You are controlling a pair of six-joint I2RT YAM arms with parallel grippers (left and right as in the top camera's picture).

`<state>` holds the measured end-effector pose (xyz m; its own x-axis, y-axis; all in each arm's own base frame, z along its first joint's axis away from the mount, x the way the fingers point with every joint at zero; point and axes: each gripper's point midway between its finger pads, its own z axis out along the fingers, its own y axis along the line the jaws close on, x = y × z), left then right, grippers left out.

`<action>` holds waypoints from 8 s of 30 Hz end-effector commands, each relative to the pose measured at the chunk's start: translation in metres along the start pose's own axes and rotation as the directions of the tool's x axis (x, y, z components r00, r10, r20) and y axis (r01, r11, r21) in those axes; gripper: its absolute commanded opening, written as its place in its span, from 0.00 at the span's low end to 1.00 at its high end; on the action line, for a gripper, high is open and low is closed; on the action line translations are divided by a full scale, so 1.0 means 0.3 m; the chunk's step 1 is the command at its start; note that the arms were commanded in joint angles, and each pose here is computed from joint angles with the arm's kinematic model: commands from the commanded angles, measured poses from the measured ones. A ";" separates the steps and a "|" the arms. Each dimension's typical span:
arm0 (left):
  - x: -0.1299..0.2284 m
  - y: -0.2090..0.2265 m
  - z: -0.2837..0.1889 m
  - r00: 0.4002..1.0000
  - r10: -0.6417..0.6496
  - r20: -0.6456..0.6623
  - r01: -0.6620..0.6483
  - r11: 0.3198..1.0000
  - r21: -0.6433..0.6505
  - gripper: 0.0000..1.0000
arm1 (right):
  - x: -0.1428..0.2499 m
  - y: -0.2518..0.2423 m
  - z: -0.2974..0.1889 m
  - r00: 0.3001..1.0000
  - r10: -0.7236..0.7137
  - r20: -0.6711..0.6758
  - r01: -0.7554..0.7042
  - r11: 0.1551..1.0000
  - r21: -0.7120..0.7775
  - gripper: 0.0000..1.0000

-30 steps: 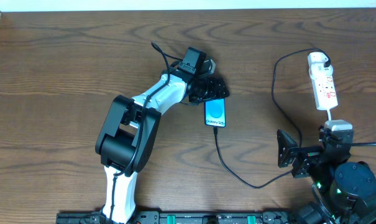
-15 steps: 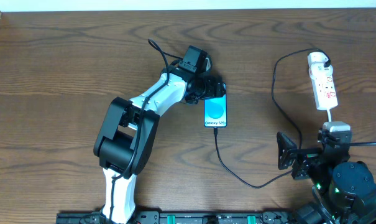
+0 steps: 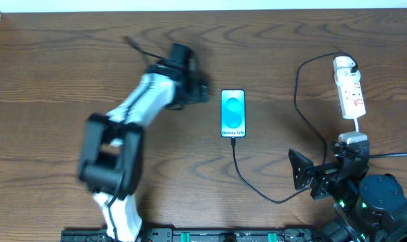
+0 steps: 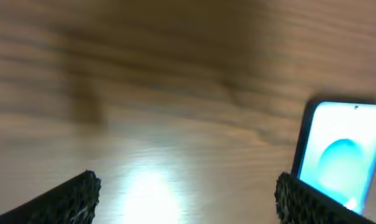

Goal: Plug charger to phone and switch on socket

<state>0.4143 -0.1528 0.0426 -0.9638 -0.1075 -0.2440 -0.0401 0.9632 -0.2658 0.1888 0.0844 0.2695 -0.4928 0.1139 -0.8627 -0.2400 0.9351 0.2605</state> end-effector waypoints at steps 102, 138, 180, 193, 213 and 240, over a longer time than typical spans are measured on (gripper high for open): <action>0.782 0.372 -1.062 0.723 -0.051 0.689 0.111 0.993 -0.043 0.91 | -0.255 -1.029 0.644 0.762 0.645 -0.067 -0.432 0.582 0.689 0.01; 0.871 0.417 -1.142 0.530 -0.117 0.840 0.214 0.977 0.001 0.91 | -1.092 -0.174 0.136 0.902 -0.063 0.428 0.107 0.991 -0.081 0.09; 0.871 0.417 -1.142 0.530 -0.117 0.840 0.214 0.977 0.001 0.91 | -0.703 0.146 -0.421 0.617 -0.391 0.683 0.424 0.896 0.130 0.93; 0.871 0.417 -1.142 0.530 -0.117 0.840 0.214 0.977 0.001 0.91 | -0.567 0.283 -0.633 0.507 -0.416 0.755 0.511 0.850 0.125 0.98; 0.871 0.417 -1.142 0.530 -0.117 0.840 0.214 0.977 0.001 0.91 | -0.447 0.370 -0.827 0.385 -0.384 0.839 0.578 0.809 0.106 0.99; 0.871 0.417 -1.142 0.530 -0.117 0.840 0.214 0.977 0.001 0.91 | -0.319 0.385 -1.002 0.180 -0.526 0.831 0.628 0.712 0.314 0.99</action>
<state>0.0688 0.0221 0.2637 -0.3009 -0.3640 -0.8814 -0.2325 0.9244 -0.3024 -0.0342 0.0868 0.5080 0.7185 -0.1857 -0.6702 -0.2525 0.8283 -0.5002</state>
